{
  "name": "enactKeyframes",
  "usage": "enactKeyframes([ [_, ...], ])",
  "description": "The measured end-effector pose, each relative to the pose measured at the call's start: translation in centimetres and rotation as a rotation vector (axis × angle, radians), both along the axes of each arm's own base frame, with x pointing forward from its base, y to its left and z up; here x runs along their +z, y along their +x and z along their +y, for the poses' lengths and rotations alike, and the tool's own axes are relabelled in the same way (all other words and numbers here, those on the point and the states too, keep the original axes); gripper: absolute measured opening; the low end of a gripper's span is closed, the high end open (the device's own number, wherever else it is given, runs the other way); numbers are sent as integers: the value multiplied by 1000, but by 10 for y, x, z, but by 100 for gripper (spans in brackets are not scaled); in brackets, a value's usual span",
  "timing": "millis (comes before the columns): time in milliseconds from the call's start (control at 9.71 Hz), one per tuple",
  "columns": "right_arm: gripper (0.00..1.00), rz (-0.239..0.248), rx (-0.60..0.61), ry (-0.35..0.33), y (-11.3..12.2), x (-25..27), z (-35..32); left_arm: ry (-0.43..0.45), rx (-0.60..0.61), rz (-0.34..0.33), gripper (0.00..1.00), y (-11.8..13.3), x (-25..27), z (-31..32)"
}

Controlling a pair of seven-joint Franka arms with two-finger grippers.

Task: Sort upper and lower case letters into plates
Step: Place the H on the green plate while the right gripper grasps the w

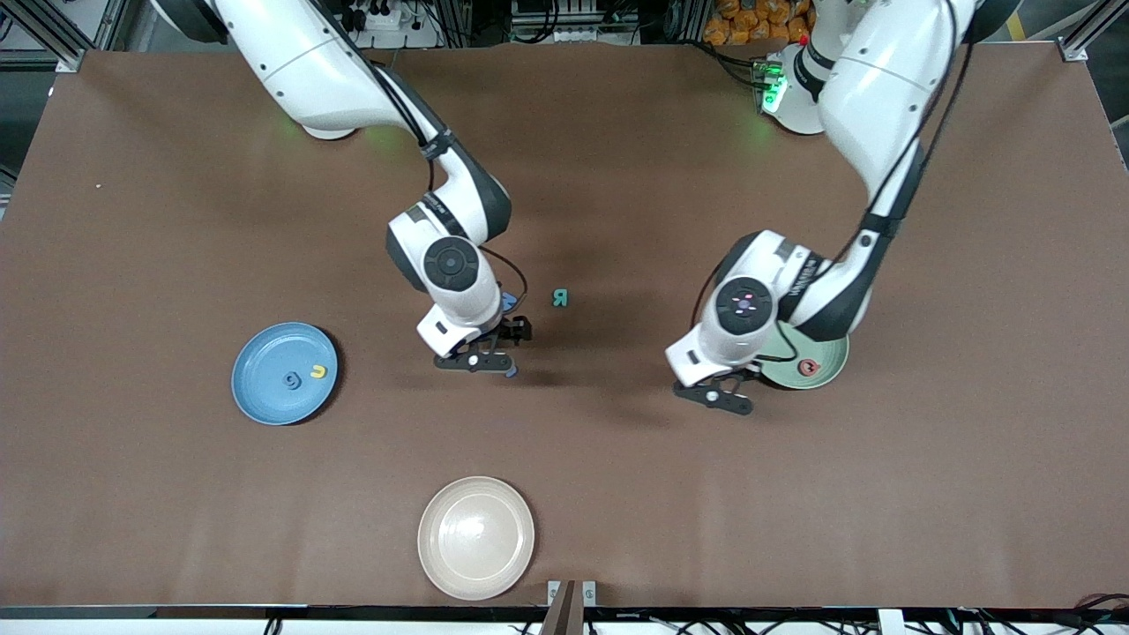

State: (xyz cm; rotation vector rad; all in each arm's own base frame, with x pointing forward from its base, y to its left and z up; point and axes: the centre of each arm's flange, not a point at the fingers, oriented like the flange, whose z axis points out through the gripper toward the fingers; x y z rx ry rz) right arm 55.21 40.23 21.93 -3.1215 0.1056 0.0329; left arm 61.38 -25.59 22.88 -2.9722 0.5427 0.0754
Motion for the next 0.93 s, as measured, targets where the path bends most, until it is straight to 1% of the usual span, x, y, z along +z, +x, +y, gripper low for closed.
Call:
enactKeyframes([
  [309, 100, -3, -17, 18, -16, -21, 23, 17, -32, 68, 35, -3, -9, 80],
  [515, 100, 9, -12, 12, -25, -42, 29, 24, -9, 94, 37, -11, -14, 103],
  [721, 100, 18, -9, 5, -30, -48, 31, 26, 4, 106, 62, -15, -18, 112],
  [926, 99, 17, -11, 6, -31, -48, 32, 25, 0, 108, 93, -16, -18, 110],
])
